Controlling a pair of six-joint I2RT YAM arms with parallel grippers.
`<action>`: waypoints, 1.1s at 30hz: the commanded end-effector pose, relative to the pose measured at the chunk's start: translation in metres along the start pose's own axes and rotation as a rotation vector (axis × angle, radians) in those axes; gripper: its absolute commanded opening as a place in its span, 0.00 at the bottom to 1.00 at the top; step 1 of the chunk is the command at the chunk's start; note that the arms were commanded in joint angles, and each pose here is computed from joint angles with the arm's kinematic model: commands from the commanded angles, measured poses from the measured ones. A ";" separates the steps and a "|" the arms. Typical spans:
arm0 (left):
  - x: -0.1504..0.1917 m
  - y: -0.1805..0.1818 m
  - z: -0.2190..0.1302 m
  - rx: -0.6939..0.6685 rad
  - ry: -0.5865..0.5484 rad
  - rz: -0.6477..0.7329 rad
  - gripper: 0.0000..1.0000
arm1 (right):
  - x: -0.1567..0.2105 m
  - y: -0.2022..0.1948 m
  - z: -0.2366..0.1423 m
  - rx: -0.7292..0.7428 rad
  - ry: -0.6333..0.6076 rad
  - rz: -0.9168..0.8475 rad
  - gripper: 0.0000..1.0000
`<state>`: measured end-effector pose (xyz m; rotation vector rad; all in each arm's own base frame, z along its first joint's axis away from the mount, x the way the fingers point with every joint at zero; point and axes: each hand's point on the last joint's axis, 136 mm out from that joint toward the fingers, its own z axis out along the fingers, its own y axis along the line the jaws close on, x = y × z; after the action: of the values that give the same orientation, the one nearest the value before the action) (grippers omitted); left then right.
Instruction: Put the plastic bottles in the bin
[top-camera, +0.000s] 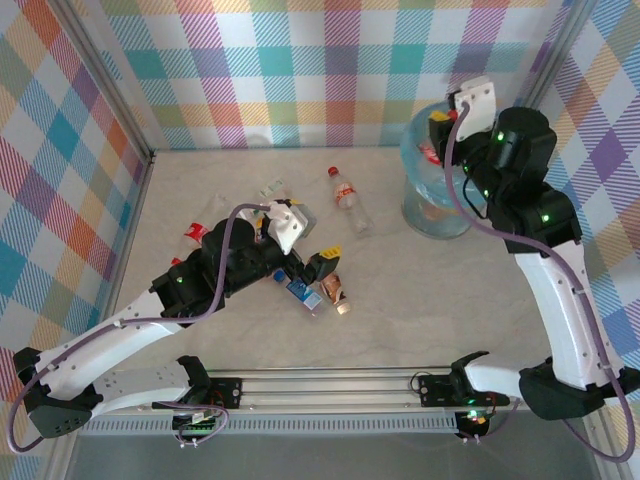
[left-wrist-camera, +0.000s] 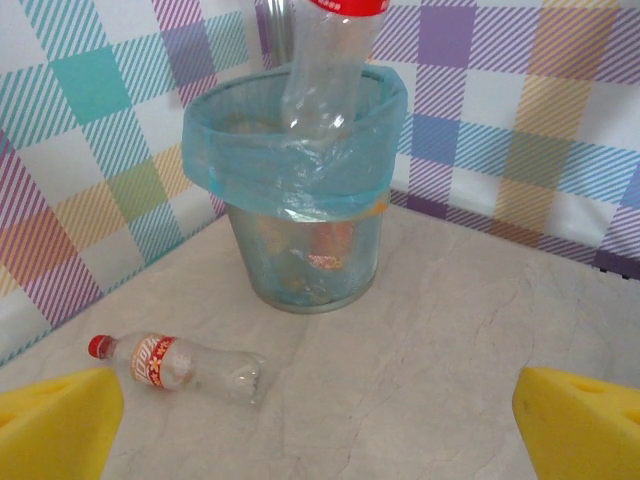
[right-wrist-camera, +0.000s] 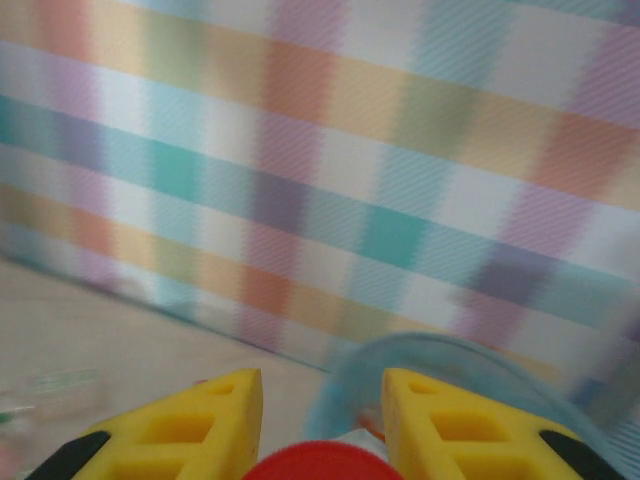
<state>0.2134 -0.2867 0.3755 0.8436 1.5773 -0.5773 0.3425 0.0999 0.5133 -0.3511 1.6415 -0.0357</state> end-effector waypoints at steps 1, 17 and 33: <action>-0.014 0.002 -0.008 -0.010 -0.064 -0.008 1.00 | 0.002 -0.047 0.013 0.216 0.026 -0.068 0.00; -0.002 0.003 -0.003 -0.024 -0.036 -0.005 1.00 | 0.106 -0.075 0.079 0.376 0.341 -0.055 0.00; 0.005 0.001 -0.001 -0.018 -0.019 0.019 1.00 | 0.182 -0.076 0.100 0.380 0.497 0.125 0.04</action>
<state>0.2160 -0.2843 0.3595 0.8419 1.6000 -0.5514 0.4448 0.0063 0.3654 -0.0077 2.0334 -0.4054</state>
